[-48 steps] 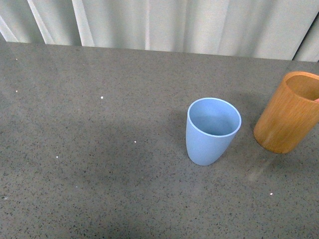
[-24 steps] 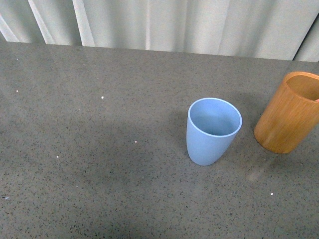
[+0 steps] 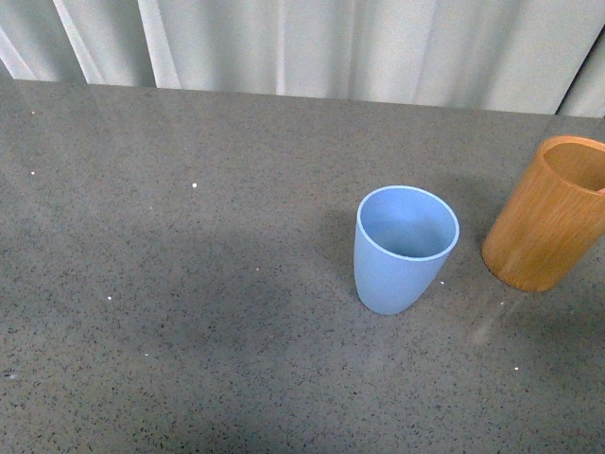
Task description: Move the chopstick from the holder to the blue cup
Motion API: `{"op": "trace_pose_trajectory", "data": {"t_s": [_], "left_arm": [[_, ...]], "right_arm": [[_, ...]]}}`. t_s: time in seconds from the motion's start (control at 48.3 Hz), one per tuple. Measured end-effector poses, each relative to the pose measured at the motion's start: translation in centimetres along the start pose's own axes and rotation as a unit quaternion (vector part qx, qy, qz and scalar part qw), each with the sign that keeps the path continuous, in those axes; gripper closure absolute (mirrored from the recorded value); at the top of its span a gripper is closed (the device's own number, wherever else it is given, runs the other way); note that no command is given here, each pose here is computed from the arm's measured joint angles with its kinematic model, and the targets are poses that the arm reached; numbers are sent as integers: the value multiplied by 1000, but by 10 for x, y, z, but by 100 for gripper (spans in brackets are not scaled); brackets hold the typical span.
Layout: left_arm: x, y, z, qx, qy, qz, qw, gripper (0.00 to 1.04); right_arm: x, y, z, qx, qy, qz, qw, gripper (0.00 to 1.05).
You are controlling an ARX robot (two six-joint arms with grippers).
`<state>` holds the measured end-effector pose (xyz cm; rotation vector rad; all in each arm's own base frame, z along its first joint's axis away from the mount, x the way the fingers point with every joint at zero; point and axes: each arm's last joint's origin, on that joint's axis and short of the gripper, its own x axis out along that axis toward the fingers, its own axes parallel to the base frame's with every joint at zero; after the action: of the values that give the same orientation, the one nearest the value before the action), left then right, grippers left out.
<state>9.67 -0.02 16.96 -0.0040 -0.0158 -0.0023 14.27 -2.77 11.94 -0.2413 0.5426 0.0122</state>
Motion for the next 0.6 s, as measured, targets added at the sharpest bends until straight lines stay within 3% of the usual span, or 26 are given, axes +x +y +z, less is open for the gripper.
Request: {"op": "trace_pose_trajectory", "data": {"t_s": [0.29,0.601], "left_arm": [[0,0,0,0,0,0,1000,7],[0,0,0,0,0,0,1000,7]], "right_arm": [[31,-9,0,-22,-50,40,998,10],[63,4,34,-34,-112,88,989,10]]}}
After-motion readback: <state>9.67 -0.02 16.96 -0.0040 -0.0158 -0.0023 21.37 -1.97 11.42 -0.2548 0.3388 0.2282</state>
